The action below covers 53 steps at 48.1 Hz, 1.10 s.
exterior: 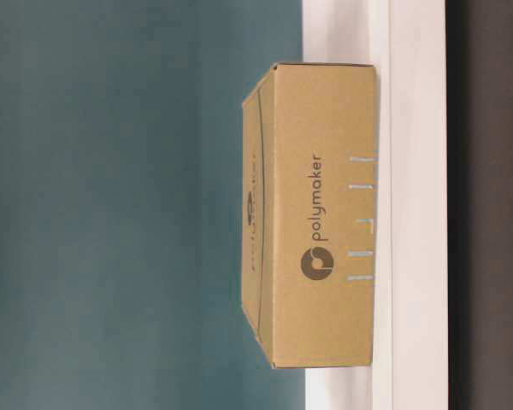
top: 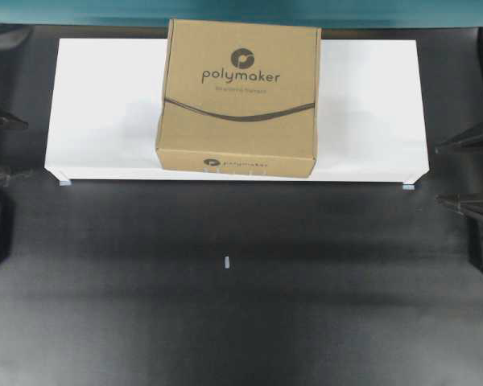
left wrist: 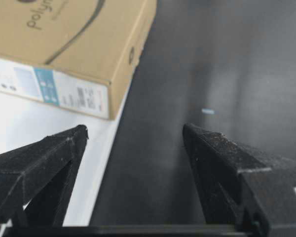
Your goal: Place the cardboard box on the stand after clamping it between your arms.
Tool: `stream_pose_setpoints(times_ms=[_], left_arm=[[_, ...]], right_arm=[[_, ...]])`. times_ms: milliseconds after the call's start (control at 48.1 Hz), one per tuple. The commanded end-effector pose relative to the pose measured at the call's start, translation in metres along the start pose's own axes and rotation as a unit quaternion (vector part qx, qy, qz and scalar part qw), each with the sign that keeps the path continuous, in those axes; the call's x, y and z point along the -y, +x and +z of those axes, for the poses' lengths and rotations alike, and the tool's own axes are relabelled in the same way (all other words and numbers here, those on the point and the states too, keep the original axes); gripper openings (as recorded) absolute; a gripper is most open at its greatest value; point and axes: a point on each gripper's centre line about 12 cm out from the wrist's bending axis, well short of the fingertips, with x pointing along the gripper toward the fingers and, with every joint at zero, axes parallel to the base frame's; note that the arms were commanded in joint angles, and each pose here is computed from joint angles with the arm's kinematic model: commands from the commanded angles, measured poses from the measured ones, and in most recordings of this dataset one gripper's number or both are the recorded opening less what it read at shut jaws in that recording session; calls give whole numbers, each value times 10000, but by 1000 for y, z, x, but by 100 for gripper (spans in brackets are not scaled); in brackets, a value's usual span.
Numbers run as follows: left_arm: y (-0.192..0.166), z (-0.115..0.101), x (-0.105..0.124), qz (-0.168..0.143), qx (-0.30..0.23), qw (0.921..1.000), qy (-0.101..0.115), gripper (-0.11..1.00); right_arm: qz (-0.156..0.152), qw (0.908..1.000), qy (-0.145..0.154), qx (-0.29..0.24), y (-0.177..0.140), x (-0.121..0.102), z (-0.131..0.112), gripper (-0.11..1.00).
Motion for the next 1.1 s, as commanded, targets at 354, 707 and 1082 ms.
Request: stream_pose_setpoints(times_ms=[354,707,1082], left_arm=[[3,-5,0,-17,-55,10000,30,76],[6,-5,5,-176,220,9995,110,75],[8,-11,9,-314,152,9992,173,76]], right_arm=[[24,10000,22,-66,1,0,-5,84],[-26,10000,13,-51,2,2,-7,82],[-37,10000,16,-72,3,2,-9,82]])
